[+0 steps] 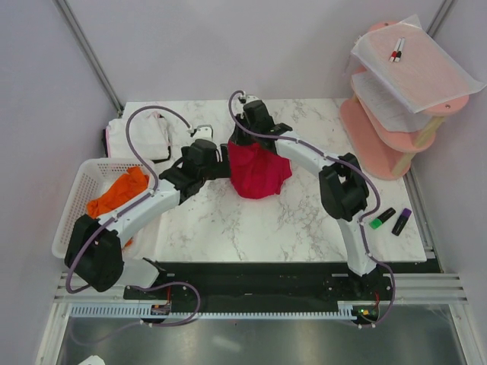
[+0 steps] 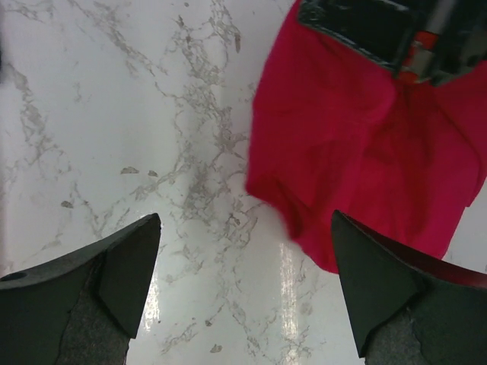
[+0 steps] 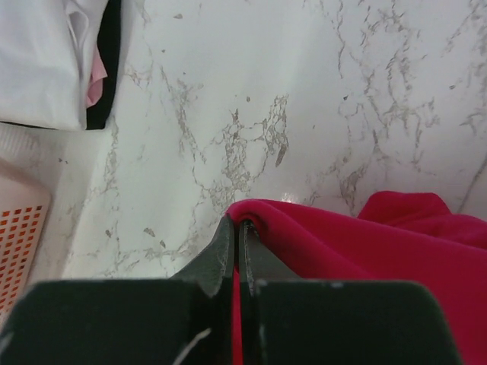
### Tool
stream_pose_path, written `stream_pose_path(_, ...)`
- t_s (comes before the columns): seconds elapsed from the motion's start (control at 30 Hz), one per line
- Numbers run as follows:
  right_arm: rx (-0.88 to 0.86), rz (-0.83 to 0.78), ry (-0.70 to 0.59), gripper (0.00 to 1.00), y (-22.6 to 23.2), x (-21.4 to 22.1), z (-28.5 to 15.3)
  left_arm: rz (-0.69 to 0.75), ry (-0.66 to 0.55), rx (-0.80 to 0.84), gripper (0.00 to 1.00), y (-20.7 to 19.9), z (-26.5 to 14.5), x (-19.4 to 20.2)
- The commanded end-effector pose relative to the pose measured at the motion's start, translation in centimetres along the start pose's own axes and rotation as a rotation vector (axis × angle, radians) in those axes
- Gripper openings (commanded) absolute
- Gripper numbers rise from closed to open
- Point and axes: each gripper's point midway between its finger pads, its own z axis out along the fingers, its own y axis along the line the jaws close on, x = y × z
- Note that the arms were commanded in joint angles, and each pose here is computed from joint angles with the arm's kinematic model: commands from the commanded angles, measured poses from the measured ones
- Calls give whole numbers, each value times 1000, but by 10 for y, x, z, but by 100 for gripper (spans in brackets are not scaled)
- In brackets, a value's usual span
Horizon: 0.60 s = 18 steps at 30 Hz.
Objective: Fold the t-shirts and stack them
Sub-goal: Flatten out the tshirt
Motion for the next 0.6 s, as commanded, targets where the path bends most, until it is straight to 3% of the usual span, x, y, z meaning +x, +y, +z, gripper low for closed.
stream_pose_path(0.0,-100,20,10,0,24,-10,18,-4,-21,146,99,-29,14,0)
stream_pose_path(0.27,-78,20,-27,0,21,-22,26,15,167,107,100,-37,75,63)
stream_pose_path(0.43,-74,14,-35,0,19,-25,26,13,224,92,98,-39,97,89)
stream_pose_path(0.53,-70,21,-30,0,16,-23,27,8,241,72,83,-37,106,98)
stream_pose_path(0.57,-67,25,-33,0,15,-25,27,7,241,71,71,-37,107,98)
